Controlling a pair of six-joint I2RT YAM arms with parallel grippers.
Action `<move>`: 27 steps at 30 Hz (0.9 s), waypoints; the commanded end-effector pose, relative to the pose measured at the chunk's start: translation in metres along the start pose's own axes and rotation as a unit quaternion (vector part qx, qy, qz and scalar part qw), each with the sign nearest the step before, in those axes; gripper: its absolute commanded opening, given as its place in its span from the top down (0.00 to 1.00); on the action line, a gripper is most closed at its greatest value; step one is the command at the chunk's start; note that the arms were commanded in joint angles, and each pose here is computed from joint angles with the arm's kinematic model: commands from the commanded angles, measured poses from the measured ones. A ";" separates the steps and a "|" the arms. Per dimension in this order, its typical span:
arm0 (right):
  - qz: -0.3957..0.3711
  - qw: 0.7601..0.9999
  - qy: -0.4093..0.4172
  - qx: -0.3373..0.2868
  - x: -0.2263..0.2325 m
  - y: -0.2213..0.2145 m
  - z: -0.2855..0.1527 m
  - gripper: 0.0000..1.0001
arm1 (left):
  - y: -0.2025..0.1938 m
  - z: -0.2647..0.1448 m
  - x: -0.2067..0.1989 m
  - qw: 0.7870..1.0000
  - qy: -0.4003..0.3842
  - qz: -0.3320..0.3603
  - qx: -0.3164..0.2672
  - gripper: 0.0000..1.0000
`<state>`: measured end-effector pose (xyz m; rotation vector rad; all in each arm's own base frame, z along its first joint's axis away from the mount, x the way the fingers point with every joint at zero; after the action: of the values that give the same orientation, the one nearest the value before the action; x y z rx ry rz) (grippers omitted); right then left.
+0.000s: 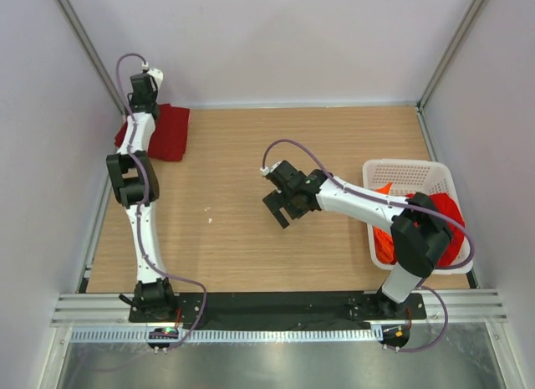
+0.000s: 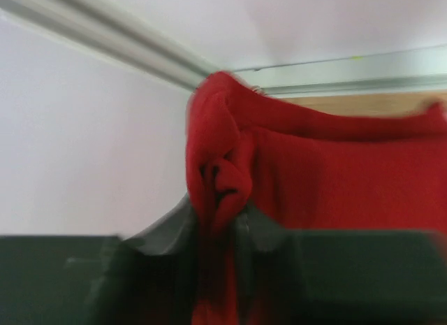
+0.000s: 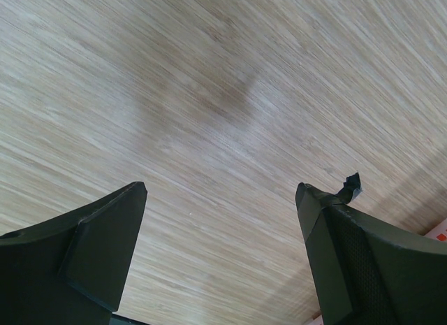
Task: Fold and stack the t-shirts
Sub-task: Neatly place the folded tshirt to the corner
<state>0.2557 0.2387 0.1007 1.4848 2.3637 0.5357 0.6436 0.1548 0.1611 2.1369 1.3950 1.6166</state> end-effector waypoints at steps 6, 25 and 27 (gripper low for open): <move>0.018 1.000 0.015 -0.014 0.006 0.020 0.004 0.04 | -0.021 0.023 0.054 0.974 0.219 -0.042 0.029 0.22; 0.212 0.965 0.096 -0.124 -0.016 0.034 -0.051 0.02 | 0.139 -0.220 -0.041 0.981 0.009 -0.172 -0.090 0.00; 0.228 0.952 0.126 -0.161 -0.015 0.028 -0.067 0.02 | 0.145 -0.265 -0.076 0.969 -0.053 -0.225 -0.092 0.00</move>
<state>0.2630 0.2145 0.1464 1.8352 2.0667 0.9449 0.5579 -0.0404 0.3171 1.6792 1.3955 1.6656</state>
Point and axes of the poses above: each gripper's point midway between its finger pads, its own z axis out along the fingers, its own x axis along the line the jaws close on, y = z × x, the point moved 2 cm from there along -z, back along the fingers, and after that the axes turned 12 degrees about z, right-handed, at the moved point
